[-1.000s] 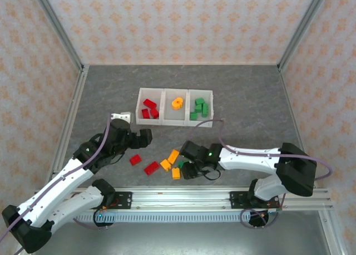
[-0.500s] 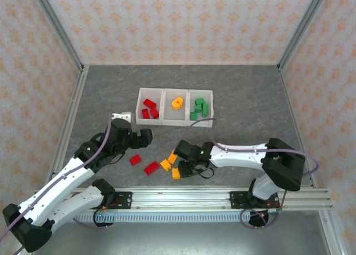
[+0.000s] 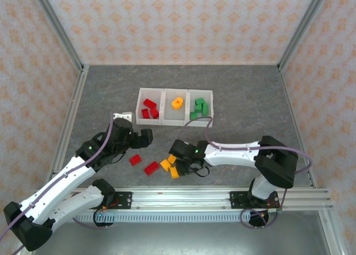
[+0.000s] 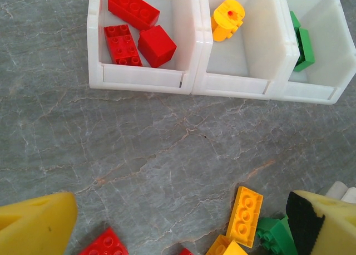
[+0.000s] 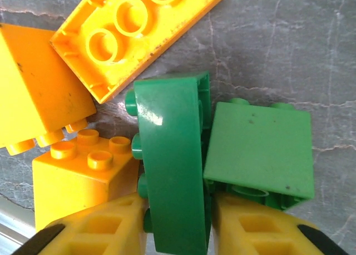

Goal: Sort the legos into containers by color
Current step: Pick up the lego from the bottom-center of the table, then place the lego in the container.

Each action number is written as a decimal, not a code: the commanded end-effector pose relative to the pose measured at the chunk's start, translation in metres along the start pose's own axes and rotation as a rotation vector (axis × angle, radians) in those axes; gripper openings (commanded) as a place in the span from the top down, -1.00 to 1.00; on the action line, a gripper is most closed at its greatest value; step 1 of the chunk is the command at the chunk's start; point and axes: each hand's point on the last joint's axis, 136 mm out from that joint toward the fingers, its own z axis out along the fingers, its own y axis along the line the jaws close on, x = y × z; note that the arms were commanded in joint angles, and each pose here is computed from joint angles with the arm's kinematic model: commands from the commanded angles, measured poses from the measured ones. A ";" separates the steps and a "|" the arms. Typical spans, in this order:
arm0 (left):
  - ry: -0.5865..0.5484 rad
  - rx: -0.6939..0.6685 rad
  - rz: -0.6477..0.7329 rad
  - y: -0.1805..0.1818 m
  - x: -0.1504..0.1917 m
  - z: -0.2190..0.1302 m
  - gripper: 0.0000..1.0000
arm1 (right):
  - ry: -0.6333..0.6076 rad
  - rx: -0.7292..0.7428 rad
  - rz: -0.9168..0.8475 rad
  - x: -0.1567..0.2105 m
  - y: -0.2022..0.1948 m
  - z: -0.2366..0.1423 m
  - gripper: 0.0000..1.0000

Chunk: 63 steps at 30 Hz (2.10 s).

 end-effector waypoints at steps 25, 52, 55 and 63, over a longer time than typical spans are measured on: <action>-0.016 -0.008 0.001 0.002 -0.001 -0.001 -0.99 | -0.299 0.035 -0.081 -0.075 0.017 -0.096 0.61; -0.057 0.014 -0.003 0.000 -0.009 -0.013 -0.99 | -0.449 0.269 0.096 -0.219 -0.136 -0.106 0.61; -0.062 -0.003 -0.009 0.003 -0.010 -0.013 -0.99 | -0.430 0.284 0.109 -0.224 -0.145 -0.095 0.60; -0.064 -0.001 -0.011 0.003 -0.010 -0.013 -0.99 | -0.383 0.318 0.133 -0.229 -0.165 -0.068 0.51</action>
